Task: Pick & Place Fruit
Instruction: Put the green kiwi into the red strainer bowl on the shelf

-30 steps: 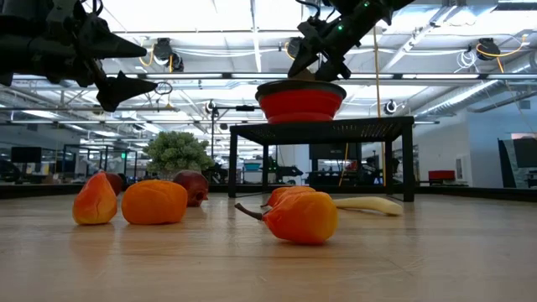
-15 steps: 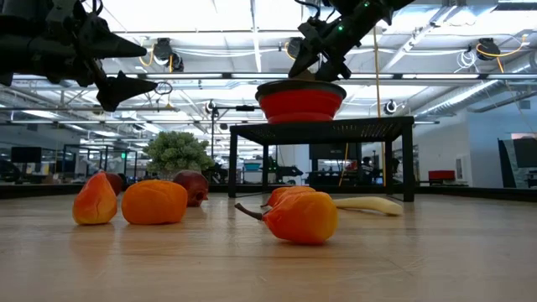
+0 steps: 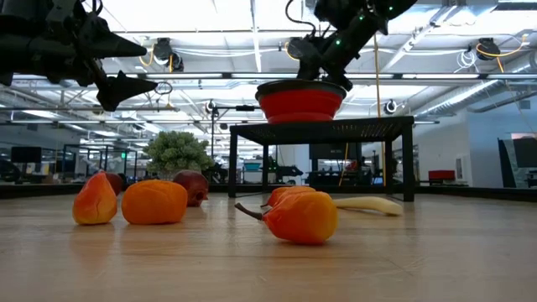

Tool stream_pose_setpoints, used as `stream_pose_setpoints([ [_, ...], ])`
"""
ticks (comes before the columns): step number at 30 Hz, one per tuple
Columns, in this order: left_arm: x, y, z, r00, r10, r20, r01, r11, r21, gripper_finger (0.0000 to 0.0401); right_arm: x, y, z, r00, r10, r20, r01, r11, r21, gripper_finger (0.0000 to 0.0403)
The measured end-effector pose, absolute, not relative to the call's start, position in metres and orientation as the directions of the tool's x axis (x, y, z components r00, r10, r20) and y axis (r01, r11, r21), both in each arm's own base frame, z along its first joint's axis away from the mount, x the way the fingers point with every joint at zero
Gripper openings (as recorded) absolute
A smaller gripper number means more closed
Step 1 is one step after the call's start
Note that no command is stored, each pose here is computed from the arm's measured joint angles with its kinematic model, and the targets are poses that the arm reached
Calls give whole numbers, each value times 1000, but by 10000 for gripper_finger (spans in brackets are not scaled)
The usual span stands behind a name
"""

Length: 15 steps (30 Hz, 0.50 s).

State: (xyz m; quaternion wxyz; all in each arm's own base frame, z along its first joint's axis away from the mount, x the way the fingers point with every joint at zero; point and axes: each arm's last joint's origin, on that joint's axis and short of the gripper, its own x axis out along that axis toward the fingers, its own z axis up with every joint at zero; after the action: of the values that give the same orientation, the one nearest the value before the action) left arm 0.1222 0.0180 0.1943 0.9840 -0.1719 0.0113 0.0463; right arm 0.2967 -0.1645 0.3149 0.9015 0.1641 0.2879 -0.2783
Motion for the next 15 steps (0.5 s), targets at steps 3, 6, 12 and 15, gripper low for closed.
stream_pose_setpoints([
  [3,122,18,194,995,87,-38,-95,936,-338,353,297,-165,318,690,-409,-597,593,792,143,325],
  [6,122,18,194,995,87,-38,-95,936,-339,353,297,-165,315,681,-403,-612,595,791,141,325],
  [12,122,18,194,995,87,-38,-95,935,-341,353,297,-165,316,686,-407,-603,594,792,142,342],
  [15,122,18,194,995,87,-38,-95,935,-340,353,298,-165,317,691,-412,-594,595,791,143,359],
])
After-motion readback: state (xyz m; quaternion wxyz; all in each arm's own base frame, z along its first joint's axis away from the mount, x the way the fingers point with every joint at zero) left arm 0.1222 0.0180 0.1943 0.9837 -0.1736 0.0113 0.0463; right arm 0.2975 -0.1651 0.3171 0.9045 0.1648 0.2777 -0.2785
